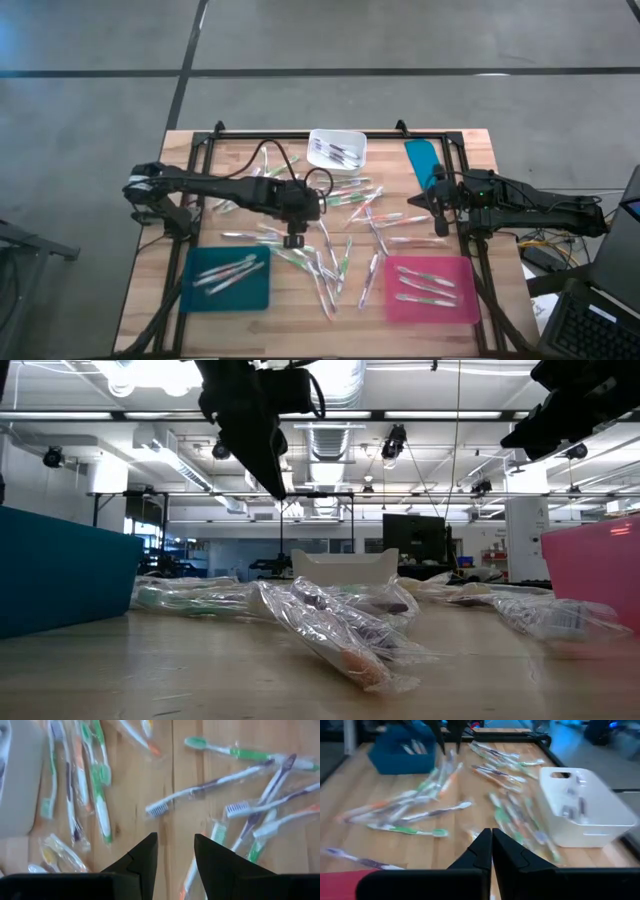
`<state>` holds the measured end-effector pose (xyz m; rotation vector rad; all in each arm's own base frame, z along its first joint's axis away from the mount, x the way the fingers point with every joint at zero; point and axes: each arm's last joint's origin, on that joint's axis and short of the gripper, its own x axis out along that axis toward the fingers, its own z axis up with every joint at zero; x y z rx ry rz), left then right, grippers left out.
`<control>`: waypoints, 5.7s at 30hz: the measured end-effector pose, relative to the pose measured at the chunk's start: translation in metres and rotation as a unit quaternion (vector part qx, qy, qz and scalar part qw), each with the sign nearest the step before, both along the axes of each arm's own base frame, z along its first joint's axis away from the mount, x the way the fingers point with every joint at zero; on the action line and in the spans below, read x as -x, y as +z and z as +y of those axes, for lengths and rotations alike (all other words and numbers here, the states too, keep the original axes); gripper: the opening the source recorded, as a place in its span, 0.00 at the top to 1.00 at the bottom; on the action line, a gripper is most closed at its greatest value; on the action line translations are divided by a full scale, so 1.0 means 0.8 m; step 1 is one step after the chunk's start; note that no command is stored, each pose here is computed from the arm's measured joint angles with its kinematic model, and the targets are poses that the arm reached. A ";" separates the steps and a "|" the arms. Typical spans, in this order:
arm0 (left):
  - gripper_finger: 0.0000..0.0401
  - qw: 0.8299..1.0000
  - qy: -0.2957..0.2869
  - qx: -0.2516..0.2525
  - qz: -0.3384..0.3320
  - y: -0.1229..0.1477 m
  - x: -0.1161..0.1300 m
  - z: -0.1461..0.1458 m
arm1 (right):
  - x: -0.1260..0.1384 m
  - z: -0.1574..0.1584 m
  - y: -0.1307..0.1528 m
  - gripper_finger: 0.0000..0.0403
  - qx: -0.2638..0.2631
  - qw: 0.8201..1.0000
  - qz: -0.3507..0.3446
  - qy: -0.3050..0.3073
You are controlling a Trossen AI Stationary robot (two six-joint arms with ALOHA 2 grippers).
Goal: Pick & Place Toothbrushes
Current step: Put the violet toothbrush into the white bin
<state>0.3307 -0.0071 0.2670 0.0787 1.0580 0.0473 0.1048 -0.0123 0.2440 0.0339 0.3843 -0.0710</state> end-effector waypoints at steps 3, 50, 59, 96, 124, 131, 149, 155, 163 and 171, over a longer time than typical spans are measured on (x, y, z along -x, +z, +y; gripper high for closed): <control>0.67 1.000 -0.008 -0.005 -0.005 0.001 -0.001 0.000 | 0.001 0.003 0.012 0.98 -0.075 0.996 -0.042 0.018; 0.67 0.995 0.095 0.033 0.004 -0.010 -0.002 0.030 | -0.025 -0.003 0.015 0.98 -0.090 0.995 -0.044 -0.025; 0.67 0.999 -0.011 -0.022 -0.024 -0.006 -0.011 0.022 | -0.038 -0.004 0.006 0.98 -0.101 0.994 -0.011 -0.031; 0.67 0.888 -0.386 -0.242 0.055 -0.110 -0.090 -0.062 | -0.049 -0.006 0.004 0.98 -0.103 0.994 -0.005 -0.028; 0.96 0.860 -0.440 -0.245 0.086 -0.141 -0.098 -0.057 | -0.049 -0.006 0.004 0.98 -0.103 0.994 -0.004 -0.028; 0.95 0.881 -0.404 -0.234 0.080 -0.114 -0.093 -0.057 | -0.049 -0.006 0.004 0.98 -0.102 0.994 -0.004 -0.028; 0.95 0.974 -0.077 -0.211 -0.031 0.043 -0.054 0.102 | -0.049 -0.006 0.003 0.98 -0.102 0.994 -0.003 -0.029; 0.95 0.977 -0.016 -0.210 -0.021 0.045 -0.048 0.158 | -0.049 -0.006 0.003 0.98 -0.102 0.994 -0.003 -0.029; 0.95 0.974 -0.013 -0.224 -0.009 0.044 -0.042 0.182 | -0.049 -0.006 0.003 0.98 -0.102 0.994 -0.003 -0.028; 0.95 0.966 -0.023 -0.259 -0.004 0.043 -0.046 0.185 | -0.049 -0.006 0.003 0.98 -0.102 0.994 -0.003 -0.028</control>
